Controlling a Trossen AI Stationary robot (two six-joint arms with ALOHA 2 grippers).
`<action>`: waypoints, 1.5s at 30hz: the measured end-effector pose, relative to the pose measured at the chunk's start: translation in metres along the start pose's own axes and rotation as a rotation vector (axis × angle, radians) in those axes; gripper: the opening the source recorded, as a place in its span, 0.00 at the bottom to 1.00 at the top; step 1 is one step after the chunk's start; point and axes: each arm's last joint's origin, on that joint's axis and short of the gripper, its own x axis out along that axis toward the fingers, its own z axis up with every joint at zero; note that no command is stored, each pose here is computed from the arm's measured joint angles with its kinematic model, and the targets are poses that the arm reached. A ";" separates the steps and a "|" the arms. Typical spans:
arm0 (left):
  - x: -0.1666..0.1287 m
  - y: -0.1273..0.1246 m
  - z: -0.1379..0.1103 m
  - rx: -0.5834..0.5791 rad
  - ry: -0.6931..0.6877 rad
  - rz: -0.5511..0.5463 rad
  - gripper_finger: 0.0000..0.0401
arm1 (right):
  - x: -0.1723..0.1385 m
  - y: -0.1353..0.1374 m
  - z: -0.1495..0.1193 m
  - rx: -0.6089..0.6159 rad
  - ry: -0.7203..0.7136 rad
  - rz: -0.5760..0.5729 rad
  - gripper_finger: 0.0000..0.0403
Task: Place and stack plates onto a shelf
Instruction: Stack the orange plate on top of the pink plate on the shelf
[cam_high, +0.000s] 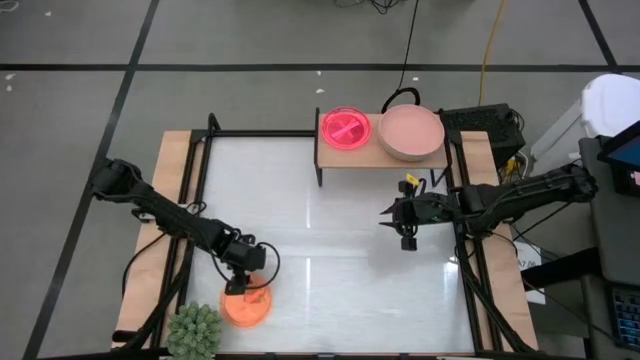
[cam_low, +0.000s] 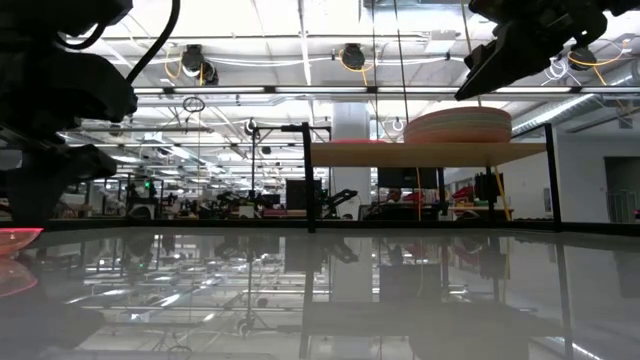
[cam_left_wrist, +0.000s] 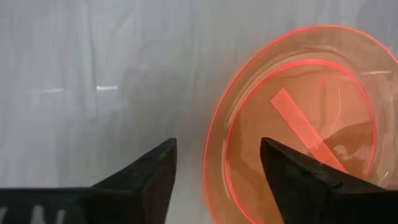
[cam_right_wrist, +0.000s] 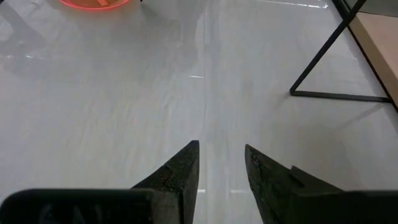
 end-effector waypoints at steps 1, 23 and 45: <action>0.000 0.000 0.000 0.000 0.002 0.000 0.56 | 0.000 0.000 0.000 0.000 0.000 0.000 0.28; 0.010 0.001 -0.003 0.020 0.064 0.027 0.24 | 0.000 0.000 0.000 0.000 0.001 0.000 0.28; 0.002 0.008 0.005 0.002 0.055 -0.029 0.01 | 0.000 0.000 0.000 0.000 0.001 0.000 0.28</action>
